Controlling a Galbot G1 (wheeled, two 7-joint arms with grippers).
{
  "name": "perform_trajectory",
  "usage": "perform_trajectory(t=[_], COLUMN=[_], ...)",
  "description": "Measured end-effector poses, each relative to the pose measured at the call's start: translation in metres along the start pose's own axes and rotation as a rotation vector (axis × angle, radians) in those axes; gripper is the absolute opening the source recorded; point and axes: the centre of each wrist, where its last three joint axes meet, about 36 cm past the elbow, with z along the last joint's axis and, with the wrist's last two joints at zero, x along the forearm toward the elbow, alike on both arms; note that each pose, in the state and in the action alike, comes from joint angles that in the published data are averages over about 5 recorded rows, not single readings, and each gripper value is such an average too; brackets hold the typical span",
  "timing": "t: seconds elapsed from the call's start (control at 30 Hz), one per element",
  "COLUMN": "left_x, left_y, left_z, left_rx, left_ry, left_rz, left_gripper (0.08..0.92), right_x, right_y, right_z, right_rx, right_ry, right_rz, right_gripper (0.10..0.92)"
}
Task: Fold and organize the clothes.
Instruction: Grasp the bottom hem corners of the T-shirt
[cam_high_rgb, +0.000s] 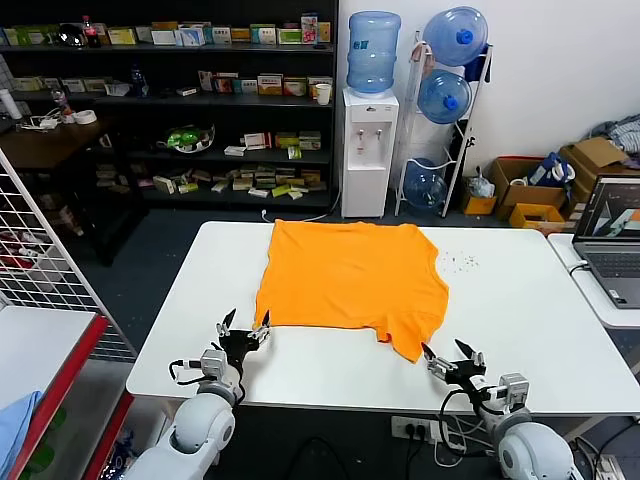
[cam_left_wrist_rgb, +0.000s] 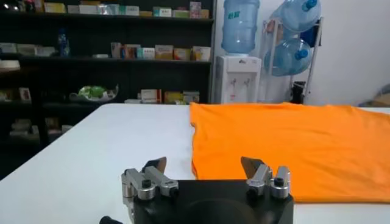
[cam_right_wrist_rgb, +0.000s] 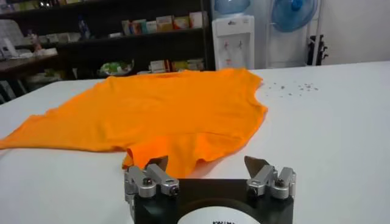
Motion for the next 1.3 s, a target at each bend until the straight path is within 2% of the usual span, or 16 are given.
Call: perform_trajectory(t=[0.27,0.6,0.7,0.8,1.0,1.3], left_x=[-0.006,-0.022,-0.024,-0.025,-0.025,-0.022], left_y=[-0.001,-0.002,0.0,0.003,0.006,0.006], left_z=[-0.001,-0.007,-0.007,-0.006,-0.006,-0.001], left_rx=[-0.026,-0.012,-0.011,-0.011,-0.007,-0.003], left_ry=[0.025,0.074,0.096,0.123,0.166,0.205], left_rz=[0.022,0.011,0.004,0.0,-0.002,0.009], left_gripper=[0.823,0.82,0.783,0.708,0.565,0.308], right_x=[-0.01,-0.025,-0.028,-0.031,-0.036,-0.038], right_y=[0.007,0.021,0.023,0.026,0.03,0.032], right_z=[0.001,-0.002,-0.003,-0.004,-0.006,-0.003], right_rx=[-0.017,-0.042,-0.049,-0.055,-0.064,-0.07], right_ry=[0.007,0.014,0.017,0.02,0.018,0.025], right_rz=[-0.002,-0.017,-0.021,-0.025,-0.024,-0.017], right_gripper=[0.823,0.823,0.823,0.806,0.655,0.386])
